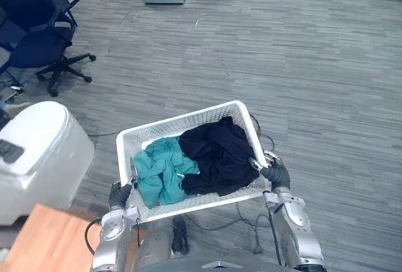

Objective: Pick up the laundry basket with both hands and put the clothes into the washing machine.

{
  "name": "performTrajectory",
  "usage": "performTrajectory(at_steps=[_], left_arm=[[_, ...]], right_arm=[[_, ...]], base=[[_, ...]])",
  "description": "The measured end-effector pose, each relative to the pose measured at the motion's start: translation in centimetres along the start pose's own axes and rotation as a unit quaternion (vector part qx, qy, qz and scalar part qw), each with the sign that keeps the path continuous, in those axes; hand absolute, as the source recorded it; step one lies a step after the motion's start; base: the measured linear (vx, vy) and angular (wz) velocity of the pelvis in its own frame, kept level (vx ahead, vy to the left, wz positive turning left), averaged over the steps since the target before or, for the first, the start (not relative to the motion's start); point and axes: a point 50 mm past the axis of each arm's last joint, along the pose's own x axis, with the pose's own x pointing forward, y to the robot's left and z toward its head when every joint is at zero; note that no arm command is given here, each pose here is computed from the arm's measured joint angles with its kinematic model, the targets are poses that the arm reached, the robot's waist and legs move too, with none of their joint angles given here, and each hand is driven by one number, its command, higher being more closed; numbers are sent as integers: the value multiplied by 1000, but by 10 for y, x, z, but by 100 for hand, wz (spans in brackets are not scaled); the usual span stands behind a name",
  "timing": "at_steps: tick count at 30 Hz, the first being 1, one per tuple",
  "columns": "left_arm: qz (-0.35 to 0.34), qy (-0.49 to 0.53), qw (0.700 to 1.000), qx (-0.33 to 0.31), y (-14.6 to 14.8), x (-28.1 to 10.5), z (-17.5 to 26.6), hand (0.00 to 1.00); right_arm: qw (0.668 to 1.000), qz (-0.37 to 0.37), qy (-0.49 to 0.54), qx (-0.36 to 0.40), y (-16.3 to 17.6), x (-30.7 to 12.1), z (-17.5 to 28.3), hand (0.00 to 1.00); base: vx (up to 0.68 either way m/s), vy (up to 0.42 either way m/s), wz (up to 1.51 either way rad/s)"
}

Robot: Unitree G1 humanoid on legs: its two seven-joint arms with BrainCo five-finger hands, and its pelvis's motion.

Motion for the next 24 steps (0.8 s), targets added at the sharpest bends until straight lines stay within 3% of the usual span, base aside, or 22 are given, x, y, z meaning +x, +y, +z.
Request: performTrajectory(at_steps=[5,14,24], left_arm=[[-1,-12,1000,25,6,5,8,100],[-82,-62,994,30,-46,15,35,100],[-48,-25,999,-3,-27,-2,10,100]], right_arm=[[1000,-8,5,14,6,-5,-6,100],[994,-90,-50,36,-24,-39,15,100],[997,-46,-49,23,-16,-37,22,100]], base=[[412,173,-5],[548,-35,47],[569,-47,-31]])
